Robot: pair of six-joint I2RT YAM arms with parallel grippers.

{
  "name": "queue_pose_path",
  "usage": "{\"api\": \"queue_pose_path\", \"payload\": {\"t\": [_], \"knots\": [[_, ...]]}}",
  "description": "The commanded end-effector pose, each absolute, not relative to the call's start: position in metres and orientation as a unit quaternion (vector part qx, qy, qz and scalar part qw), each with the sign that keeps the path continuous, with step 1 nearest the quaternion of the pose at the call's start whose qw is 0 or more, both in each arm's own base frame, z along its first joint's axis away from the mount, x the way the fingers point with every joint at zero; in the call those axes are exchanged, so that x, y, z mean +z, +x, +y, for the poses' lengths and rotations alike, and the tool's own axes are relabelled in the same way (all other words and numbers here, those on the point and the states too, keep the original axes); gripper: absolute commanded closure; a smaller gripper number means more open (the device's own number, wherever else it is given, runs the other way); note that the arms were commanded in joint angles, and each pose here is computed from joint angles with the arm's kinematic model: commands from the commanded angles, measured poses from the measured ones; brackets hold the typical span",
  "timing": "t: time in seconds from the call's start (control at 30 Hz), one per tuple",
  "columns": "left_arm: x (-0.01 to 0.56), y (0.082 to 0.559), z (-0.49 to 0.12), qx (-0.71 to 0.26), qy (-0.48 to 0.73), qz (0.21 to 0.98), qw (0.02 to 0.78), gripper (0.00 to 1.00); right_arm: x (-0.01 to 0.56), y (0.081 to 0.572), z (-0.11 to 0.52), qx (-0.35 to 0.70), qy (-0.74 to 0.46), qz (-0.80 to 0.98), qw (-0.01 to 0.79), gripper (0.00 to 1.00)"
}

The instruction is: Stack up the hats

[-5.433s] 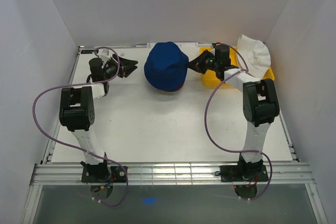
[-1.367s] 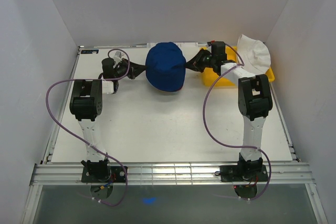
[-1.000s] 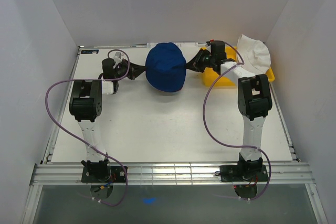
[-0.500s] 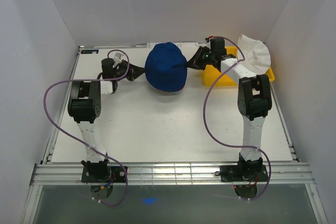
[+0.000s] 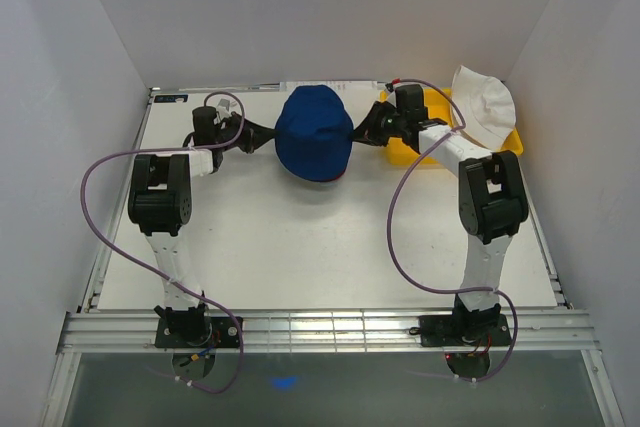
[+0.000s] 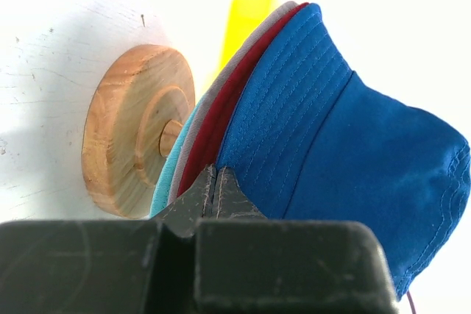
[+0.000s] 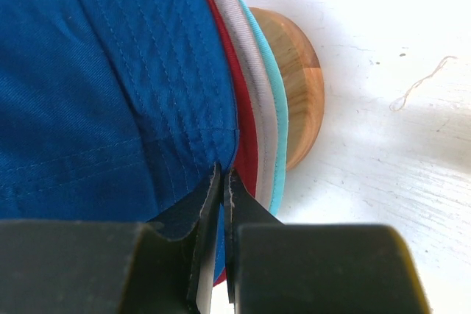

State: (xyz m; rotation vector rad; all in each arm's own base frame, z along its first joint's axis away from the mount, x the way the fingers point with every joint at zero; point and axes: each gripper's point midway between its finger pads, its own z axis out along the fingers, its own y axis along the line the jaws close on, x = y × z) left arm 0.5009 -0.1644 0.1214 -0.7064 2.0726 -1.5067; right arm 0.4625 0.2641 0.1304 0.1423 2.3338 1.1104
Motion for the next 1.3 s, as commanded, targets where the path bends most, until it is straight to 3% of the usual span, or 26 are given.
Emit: {"api": "queue_pose_path", "payload": {"t": [0.0,0.4,0.73,0.8,0.9,1.03,1.27], "knots": [[0.099,0.509,-0.14,-0.497,-0.303,0.776,0.243,1.0,0.092,0.447,0.25,0.362,0.056,0.897,0.247,0.92],[0.084,0.512,-0.138,-0.478,-0.303,0.791,0.233,1.0,0.027,0.443,0.227,0.323,0.08,0.921,0.2,0.92],[0.094,0.52,-0.14,-0.478,-0.271,0.8,0.241,1.0,0.059,0.461,0.227,0.335,0.069,0.913,0.22,0.92],[0.099,0.521,-0.14,-0.479,-0.262,0.801,0.245,0.99,0.075,0.466,0.229,0.341,0.061,0.909,0.232,0.88],[0.108,0.523,-0.14,-0.479,-0.25,0.803,0.252,0.89,0.094,0.47,0.232,0.349,0.051,0.904,0.242,0.79],[0.119,0.524,-0.14,-0.479,-0.239,0.803,0.262,0.68,0.116,0.474,0.236,0.361,0.044,0.896,0.254,0.67],[0.143,0.526,-0.141,-0.484,-0.217,0.8,0.281,0.53,0.154,0.479,0.235,0.365,0.037,0.886,0.284,0.62]]}}
